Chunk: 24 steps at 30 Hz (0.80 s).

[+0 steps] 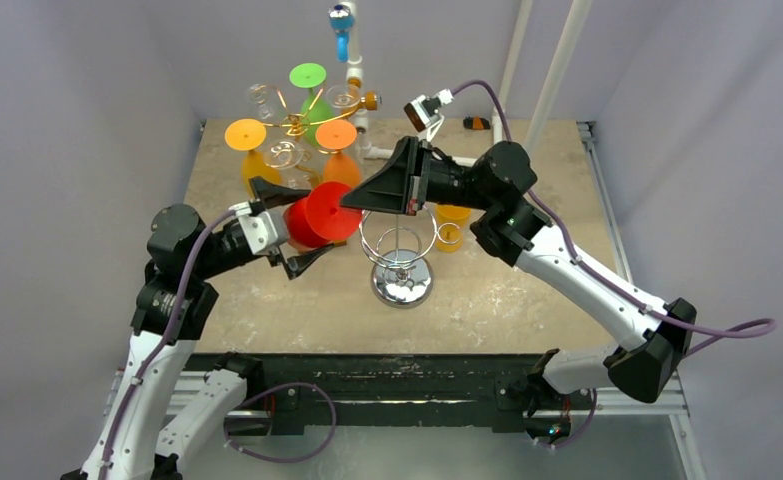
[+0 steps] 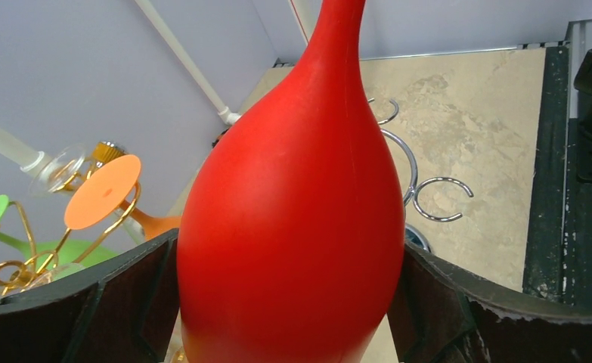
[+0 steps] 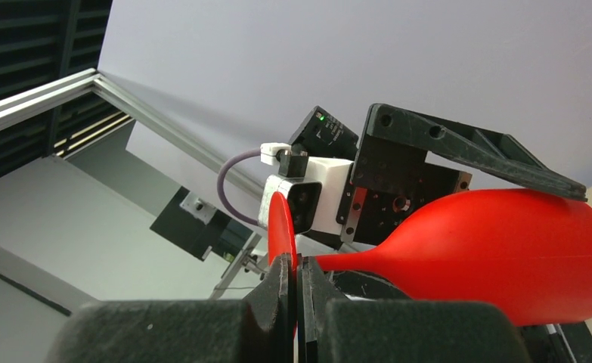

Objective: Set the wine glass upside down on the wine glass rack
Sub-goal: Turn the wine glass upside down at the wine rack.

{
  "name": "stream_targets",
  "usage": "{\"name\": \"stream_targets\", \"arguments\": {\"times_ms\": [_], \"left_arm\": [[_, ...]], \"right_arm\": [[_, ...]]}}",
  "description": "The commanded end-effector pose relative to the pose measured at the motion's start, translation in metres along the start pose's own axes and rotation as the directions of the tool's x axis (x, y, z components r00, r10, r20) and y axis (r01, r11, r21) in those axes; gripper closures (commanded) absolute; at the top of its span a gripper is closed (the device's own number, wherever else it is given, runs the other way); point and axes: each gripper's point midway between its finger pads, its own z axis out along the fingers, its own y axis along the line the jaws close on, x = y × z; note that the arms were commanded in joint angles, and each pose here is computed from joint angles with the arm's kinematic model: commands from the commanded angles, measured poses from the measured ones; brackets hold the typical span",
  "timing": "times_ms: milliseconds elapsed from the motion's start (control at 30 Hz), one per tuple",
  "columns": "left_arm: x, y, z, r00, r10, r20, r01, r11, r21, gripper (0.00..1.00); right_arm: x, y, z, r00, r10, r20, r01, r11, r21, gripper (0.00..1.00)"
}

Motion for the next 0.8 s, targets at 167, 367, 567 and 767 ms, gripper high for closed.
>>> {"name": "stream_targets", "arguments": {"times_ms": [167,367,567,767], "left_arm": [[0.01,-0.03,-0.003,1.0,-0.03,0.009,0.029,0.992,0.119,0.32],[0.019,-0.038,-0.009,0.998,-0.062,0.006,0.062,0.994,0.092,0.35],[0.034,-0.025,-0.014,0.989,-0.149,0.015,0.15,0.986,-0.071,0.34],[0.058,-0.028,-0.022,0.968,-0.252,0.014,0.25,0.953,-0.169,0.33]], "right_arm": [[0.002,0.01,0.003,1.0,-0.016,-0.004,0.016,0.999,-0.041,0.87],[0.001,0.003,0.006,1.0,-0.02,-0.008,0.019,1.0,-0.016,0.51],[0.0,0.002,0.005,0.997,-0.066,-0.03,0.067,0.997,0.043,0.34],[-0.015,-0.017,-0.013,0.992,-0.124,0.003,0.121,0.975,0.187,0.2]]}}
